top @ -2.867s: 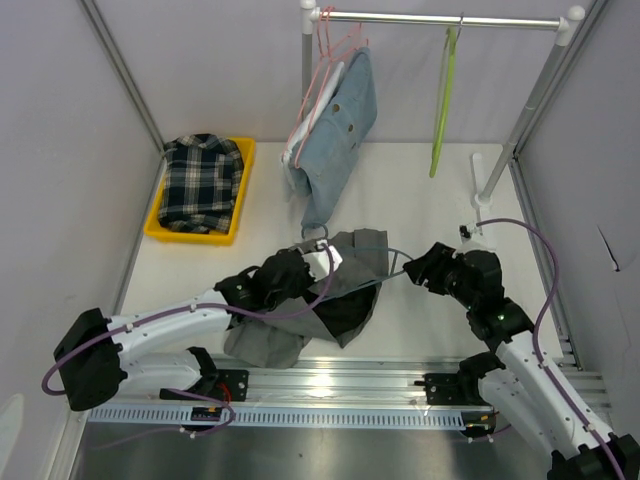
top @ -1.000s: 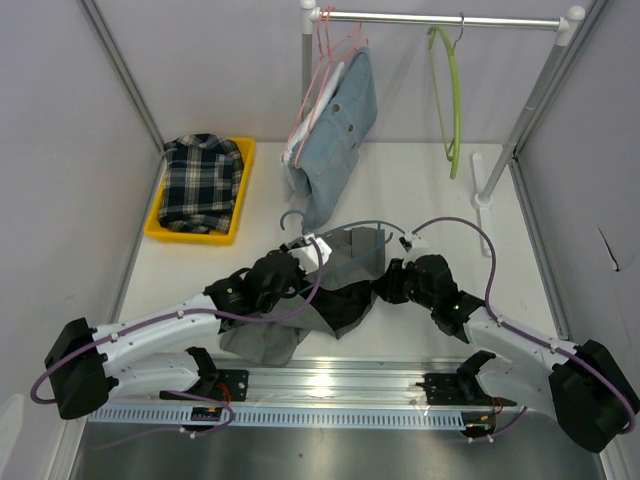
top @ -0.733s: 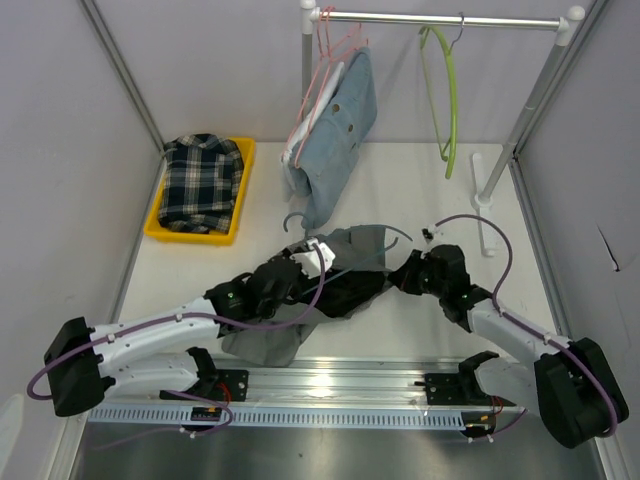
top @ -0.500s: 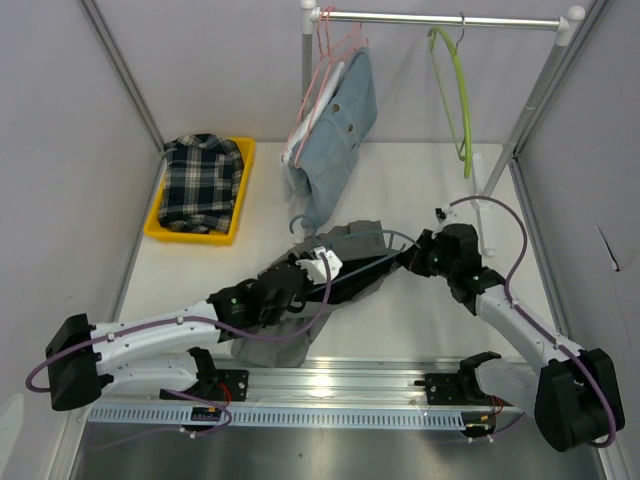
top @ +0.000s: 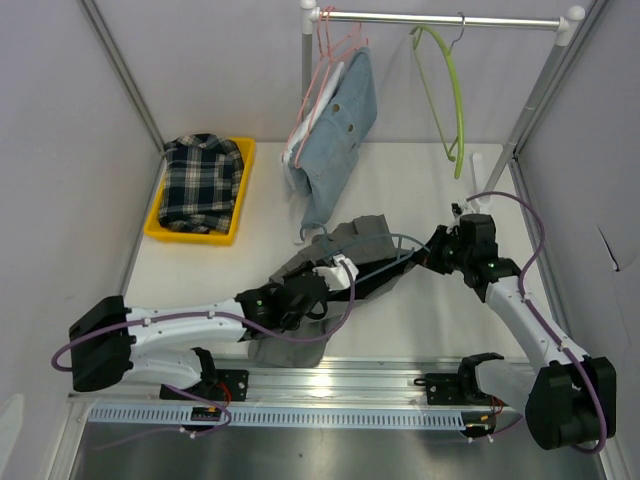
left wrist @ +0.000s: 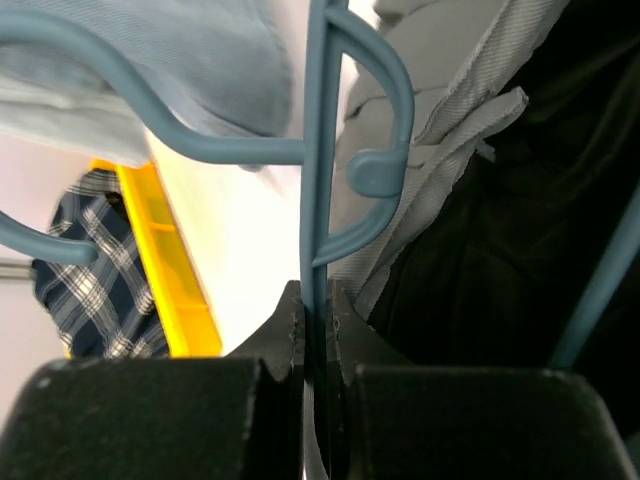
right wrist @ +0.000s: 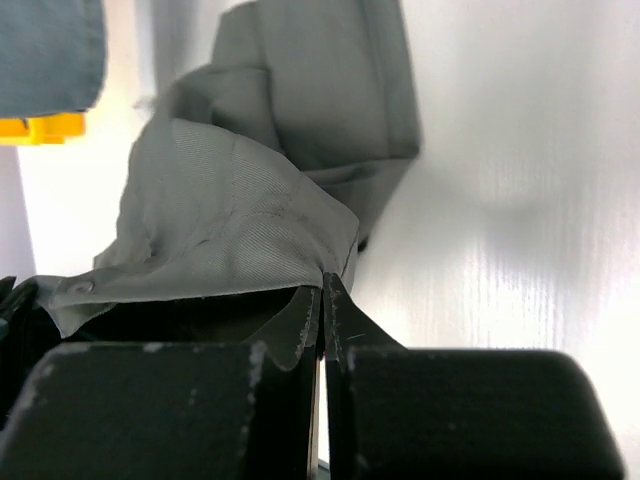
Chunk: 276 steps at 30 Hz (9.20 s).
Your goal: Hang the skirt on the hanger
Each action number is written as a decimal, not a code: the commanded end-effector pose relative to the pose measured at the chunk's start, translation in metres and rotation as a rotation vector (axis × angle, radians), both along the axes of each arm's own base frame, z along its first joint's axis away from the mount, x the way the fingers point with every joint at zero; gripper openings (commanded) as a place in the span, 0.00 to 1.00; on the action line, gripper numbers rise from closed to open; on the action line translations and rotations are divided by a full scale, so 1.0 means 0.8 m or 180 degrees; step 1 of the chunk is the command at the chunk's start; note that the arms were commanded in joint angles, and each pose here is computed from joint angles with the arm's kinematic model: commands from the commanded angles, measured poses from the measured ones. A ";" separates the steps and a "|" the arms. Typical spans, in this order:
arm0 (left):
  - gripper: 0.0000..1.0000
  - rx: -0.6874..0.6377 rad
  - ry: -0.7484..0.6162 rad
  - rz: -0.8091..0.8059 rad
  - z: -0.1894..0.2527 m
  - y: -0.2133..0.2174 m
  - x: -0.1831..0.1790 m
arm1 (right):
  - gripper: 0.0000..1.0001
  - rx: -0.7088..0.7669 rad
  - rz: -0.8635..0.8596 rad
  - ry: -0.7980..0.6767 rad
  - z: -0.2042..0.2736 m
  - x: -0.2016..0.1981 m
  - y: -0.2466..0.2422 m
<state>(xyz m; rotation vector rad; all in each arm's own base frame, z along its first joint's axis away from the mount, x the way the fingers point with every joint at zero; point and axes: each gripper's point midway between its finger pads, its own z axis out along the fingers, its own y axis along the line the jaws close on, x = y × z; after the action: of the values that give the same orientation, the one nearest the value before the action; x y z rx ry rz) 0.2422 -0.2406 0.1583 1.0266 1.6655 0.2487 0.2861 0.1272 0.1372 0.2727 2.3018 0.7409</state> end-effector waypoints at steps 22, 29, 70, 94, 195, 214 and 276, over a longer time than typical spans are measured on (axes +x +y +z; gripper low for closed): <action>0.66 -0.2022 0.1760 -0.0129 0.055 -0.033 0.020 | 0.00 -0.0533 0.0070 -0.0010 -0.037 -0.010 0.002; 0.65 -0.2477 0.2440 -0.0383 0.022 -0.082 0.045 | 0.00 -0.0481 0.0093 0.0029 -0.050 -0.014 0.006; 0.60 -0.3605 0.3477 -0.0326 -0.094 -0.132 0.086 | 0.00 -0.0474 0.0194 0.0107 -0.067 -0.012 0.008; 0.00 -0.3726 0.2664 -0.0940 0.040 -0.111 0.066 | 0.00 -0.0457 0.0120 0.0136 -0.073 -0.009 0.005; 0.00 -0.0340 0.0877 -0.0147 0.032 -0.028 0.004 | 0.00 -0.0522 0.0241 -0.0162 -0.010 0.034 0.004; 0.00 0.0260 0.0812 -0.0501 0.035 -0.059 -0.023 | 0.00 -0.1115 0.0242 -0.0449 0.050 0.034 0.017; 0.76 -0.3668 0.3043 -0.0310 -0.067 -0.058 0.170 | 0.00 -0.0861 0.0390 -0.0193 -0.027 0.016 0.013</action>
<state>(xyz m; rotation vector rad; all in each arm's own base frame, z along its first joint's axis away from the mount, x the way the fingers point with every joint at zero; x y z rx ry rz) 0.3626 -0.2668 0.0746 0.2400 2.2026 -1.1799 0.2912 0.1360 0.1047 0.0086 2.3986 0.4666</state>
